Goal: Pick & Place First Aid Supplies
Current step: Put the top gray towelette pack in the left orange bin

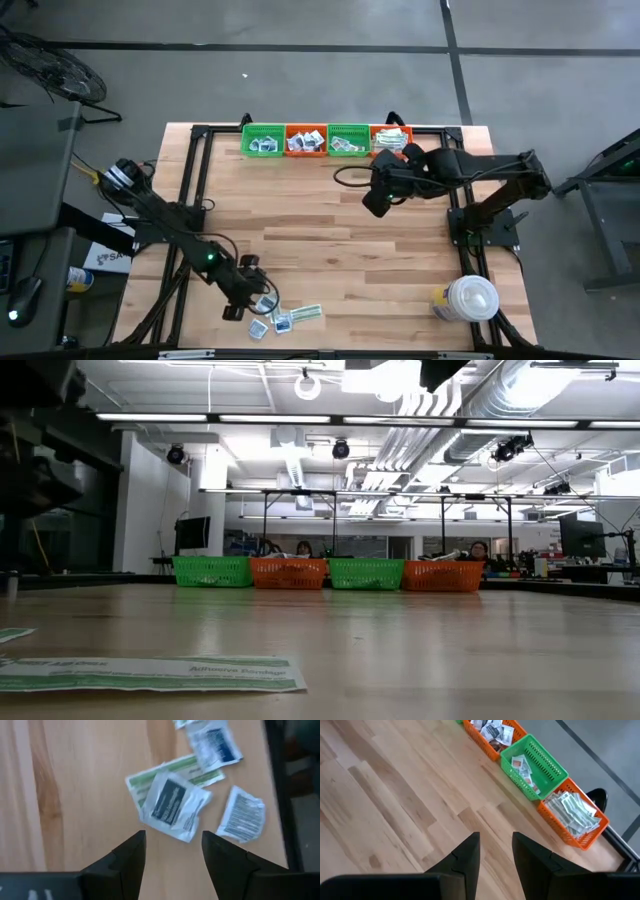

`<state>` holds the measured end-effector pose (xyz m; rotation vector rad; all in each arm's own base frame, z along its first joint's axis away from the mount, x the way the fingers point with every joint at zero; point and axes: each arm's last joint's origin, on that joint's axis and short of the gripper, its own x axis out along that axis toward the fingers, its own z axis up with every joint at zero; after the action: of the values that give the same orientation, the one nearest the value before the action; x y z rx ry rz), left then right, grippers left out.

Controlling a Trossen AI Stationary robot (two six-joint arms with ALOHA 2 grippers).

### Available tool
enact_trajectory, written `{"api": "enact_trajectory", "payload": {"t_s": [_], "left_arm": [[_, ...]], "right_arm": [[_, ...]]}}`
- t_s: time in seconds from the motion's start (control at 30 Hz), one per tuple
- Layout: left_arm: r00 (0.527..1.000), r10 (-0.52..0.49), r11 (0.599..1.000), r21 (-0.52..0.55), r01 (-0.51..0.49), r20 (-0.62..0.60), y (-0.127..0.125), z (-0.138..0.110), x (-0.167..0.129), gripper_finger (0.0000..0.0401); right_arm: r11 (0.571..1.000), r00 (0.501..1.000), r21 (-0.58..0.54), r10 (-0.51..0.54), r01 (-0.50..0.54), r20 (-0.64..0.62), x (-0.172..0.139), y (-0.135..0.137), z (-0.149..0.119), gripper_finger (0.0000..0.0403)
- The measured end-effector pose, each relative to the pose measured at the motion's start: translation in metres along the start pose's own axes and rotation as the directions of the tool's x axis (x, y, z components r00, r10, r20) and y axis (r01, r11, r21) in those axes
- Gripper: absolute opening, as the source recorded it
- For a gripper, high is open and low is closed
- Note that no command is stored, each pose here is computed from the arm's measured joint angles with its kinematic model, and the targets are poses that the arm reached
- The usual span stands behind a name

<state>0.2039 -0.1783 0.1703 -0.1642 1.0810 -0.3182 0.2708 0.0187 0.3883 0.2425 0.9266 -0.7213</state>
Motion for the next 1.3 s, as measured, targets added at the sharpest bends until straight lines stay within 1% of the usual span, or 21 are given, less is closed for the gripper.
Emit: {"api": "enact_trajectory", "payload": {"t_s": [0.13,0.33,0.4,0.57,0.7,0.9,1.1,1.3], "left_arm": [[1.0,0.006,0.997,-0.073,-0.006,-0.006,-0.003,-0.002,0.012,0.0188],[1.0,0.003,0.995,-0.103,-0.001,0.022,-0.004,0.0,0.025,0.0188],[0.999,0.024,0.994,-0.107,-0.021,0.027,-0.005,0.001,0.029,0.0188],[0.992,0.119,0.987,-0.113,-0.116,0.027,-0.002,0.0,0.037,0.0188],[0.988,0.152,0.982,-0.118,-0.147,0.032,-0.001,0.0,0.045,0.0188],[0.978,0.208,0.972,-0.104,-0.209,-0.018,0.004,-0.007,0.059,0.0188],[0.966,0.25,0.963,-0.089,-0.255,-0.058,0.007,-0.012,0.062,0.0188],[0.964,0.259,0.965,-0.018,-0.261,-0.067,0.008,-0.013,0.062,0.0186]], "right_arm": [[1.0,1.0,-0.031,0.002,-0.001,0.005,0.0,0.001,0.0,0.0108],[0.998,1.0,-0.063,0.005,-0.004,0.006,0.0,0.001,0.0,0.0108],[0.997,1.0,-0.075,0.009,-0.009,0.004,0.0,0.001,0.0,0.0108],[0.997,1.0,-0.074,0.015,-0.015,0.002,0.0,0.001,0.0,0.0108],[0.997,1.0,-0.074,0.018,-0.018,-0.001,0.0,0.001,0.0,0.0108],[0.998,1.0,-0.064,0.025,-0.025,-0.004,0.0,0.002,0.0,0.0108],[0.998,1.0,-0.052,0.028,-0.028,-0.004,0.0,0.002,0.0,0.0108],[0.998,1.0,-0.062,0.028,-0.028,-0.006,0.0,0.002,0.0,0.0108]]}}
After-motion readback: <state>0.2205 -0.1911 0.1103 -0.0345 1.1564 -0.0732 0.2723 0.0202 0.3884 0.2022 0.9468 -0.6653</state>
